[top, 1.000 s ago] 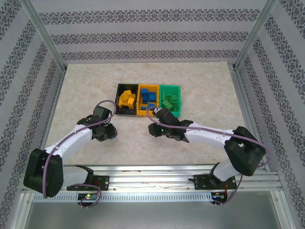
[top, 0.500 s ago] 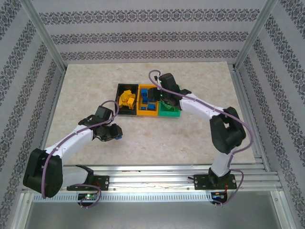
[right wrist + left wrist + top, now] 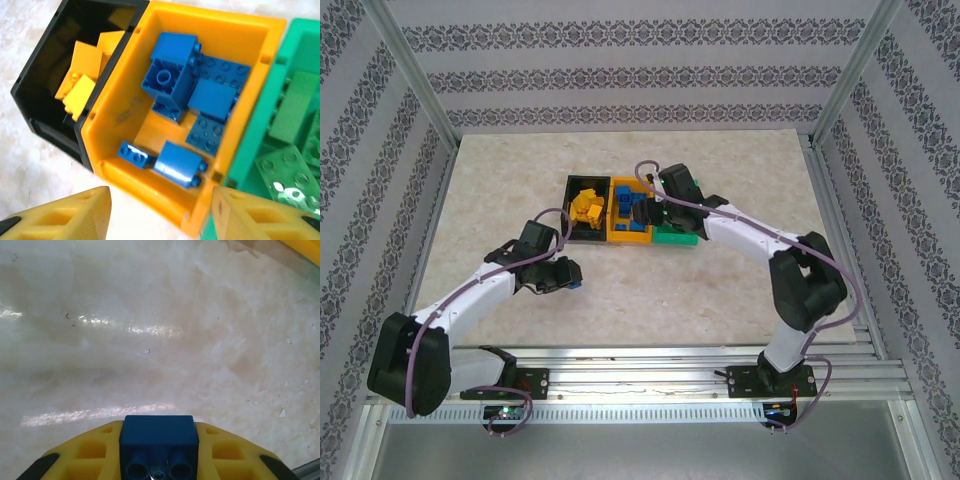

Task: Sort the legos into containers by color
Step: Place the lego in the container.

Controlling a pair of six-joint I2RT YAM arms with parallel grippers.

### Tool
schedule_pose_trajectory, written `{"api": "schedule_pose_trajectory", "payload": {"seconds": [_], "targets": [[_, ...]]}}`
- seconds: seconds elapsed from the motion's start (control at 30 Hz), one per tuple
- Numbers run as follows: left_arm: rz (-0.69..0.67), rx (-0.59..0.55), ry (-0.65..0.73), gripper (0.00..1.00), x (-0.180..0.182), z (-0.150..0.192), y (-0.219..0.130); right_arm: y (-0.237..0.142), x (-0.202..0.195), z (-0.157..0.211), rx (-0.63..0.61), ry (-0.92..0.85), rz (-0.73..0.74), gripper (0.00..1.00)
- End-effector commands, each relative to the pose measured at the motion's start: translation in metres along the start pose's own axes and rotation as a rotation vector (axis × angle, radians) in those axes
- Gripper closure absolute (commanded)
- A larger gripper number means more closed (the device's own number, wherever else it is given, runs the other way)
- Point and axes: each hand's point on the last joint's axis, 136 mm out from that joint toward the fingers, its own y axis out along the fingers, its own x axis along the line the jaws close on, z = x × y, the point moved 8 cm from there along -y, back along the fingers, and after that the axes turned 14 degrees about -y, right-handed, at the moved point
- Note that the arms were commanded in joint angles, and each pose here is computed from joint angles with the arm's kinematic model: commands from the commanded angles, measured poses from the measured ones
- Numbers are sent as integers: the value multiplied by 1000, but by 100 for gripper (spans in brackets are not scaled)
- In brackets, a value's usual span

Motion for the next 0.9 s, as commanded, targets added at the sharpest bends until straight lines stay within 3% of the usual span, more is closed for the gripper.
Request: {"api": "schedule_pose_trajectory", "payload": {"seconds": [0.0,0.43,0.87], "targets": [[74,-13,66,88,-20,-6,0,-24,6,5,-26,-43,-7,44],[62,-22,106,88,-45,-21,6,-59,-6,88,14,-170,84,41],[30,-51,199,86,-109,-60,14,-52,-10,107,-57,-124,124,41]]}}
